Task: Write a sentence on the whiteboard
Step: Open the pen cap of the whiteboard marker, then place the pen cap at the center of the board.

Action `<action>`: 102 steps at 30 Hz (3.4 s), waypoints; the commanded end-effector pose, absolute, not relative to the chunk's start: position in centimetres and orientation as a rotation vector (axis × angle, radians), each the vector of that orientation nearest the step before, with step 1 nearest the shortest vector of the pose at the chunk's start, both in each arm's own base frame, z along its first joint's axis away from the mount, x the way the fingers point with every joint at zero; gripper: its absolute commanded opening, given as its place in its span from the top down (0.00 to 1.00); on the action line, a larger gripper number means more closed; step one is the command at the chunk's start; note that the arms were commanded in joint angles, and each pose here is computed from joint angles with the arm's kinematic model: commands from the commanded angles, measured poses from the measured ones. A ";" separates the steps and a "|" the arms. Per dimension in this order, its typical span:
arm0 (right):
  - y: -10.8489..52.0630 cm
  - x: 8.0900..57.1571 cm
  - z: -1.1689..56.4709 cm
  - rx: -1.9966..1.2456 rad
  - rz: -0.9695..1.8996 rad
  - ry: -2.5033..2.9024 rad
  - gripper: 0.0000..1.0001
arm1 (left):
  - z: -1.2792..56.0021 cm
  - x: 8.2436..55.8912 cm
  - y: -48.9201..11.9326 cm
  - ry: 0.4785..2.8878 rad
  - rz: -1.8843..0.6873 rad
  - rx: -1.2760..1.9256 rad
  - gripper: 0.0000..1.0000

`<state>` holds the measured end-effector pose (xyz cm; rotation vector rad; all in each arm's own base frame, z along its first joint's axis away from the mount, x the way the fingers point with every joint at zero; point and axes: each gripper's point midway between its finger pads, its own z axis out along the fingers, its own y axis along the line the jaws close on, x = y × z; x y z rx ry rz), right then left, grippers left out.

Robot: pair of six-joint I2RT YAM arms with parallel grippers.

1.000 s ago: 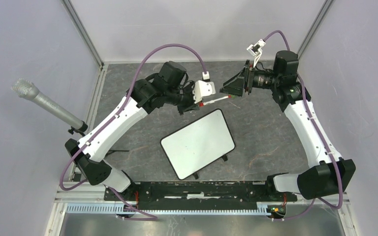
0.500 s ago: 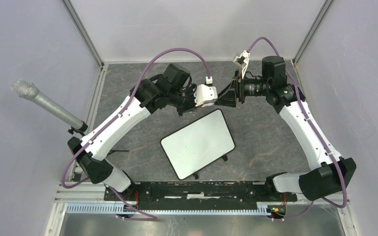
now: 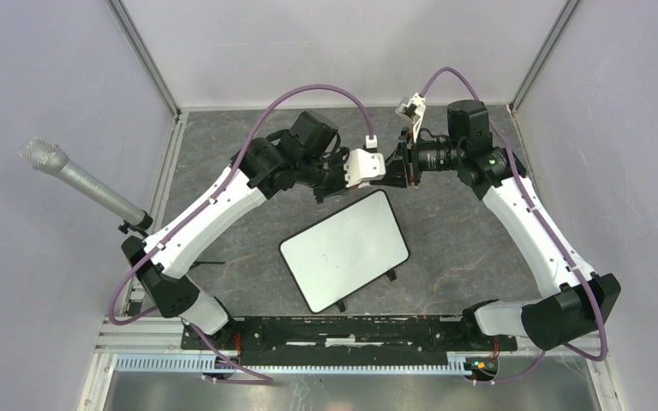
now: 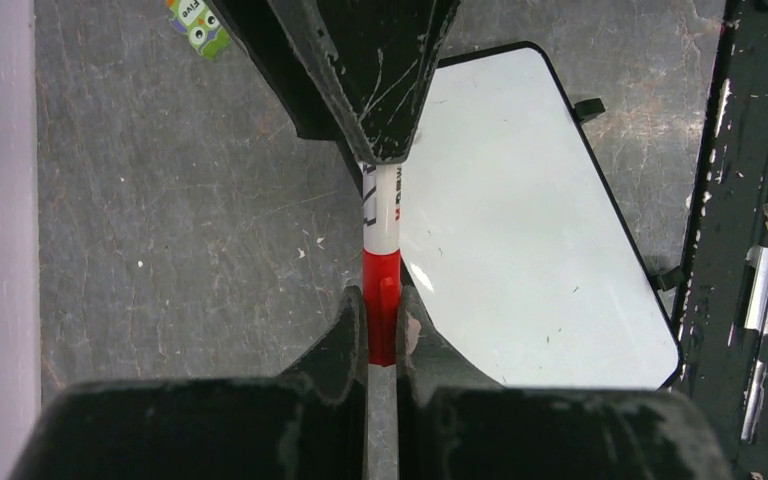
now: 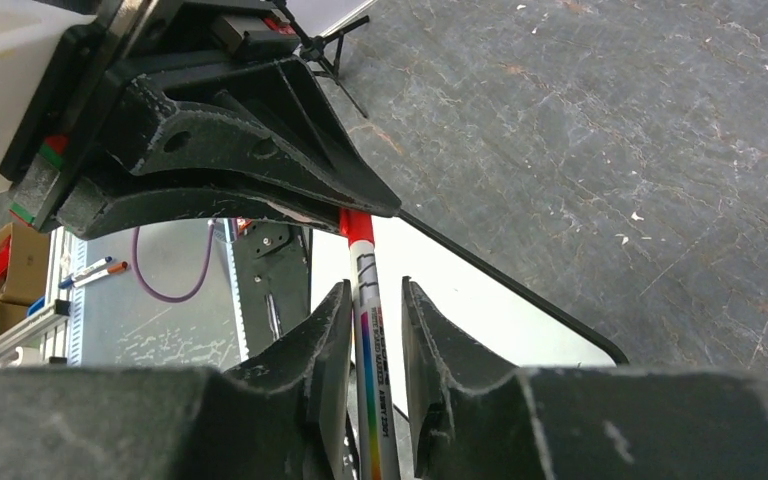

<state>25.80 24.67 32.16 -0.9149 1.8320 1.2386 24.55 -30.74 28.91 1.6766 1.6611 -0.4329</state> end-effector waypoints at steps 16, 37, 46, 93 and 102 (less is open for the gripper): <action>24.7 25.1 33.2 -0.974 1.194 1.776 0.71 | 30.1 25.2 -30.9 1.612 -0.374 1.677 0.97; 22.5 27.6 34.4 -0.972 1.074 1.778 1.00 | 28.1 24.9 -28.6 1.690 -0.373 1.684 0.98; 18.8 29.7 36.0 -0.937 0.995 1.786 1.00 | 26.5 24.7 -26.3 1.764 -0.337 1.694 0.98; 16.9 28.2 29.0 -0.956 0.915 1.810 1.00 | 2.1 41.4 -4.2 2.784 0.136 0.257 0.79; 17.9 27.4 27.4 -1.042 0.875 1.820 1.00 | 1.9 40.0 -4.8 2.833 0.064 0.321 0.64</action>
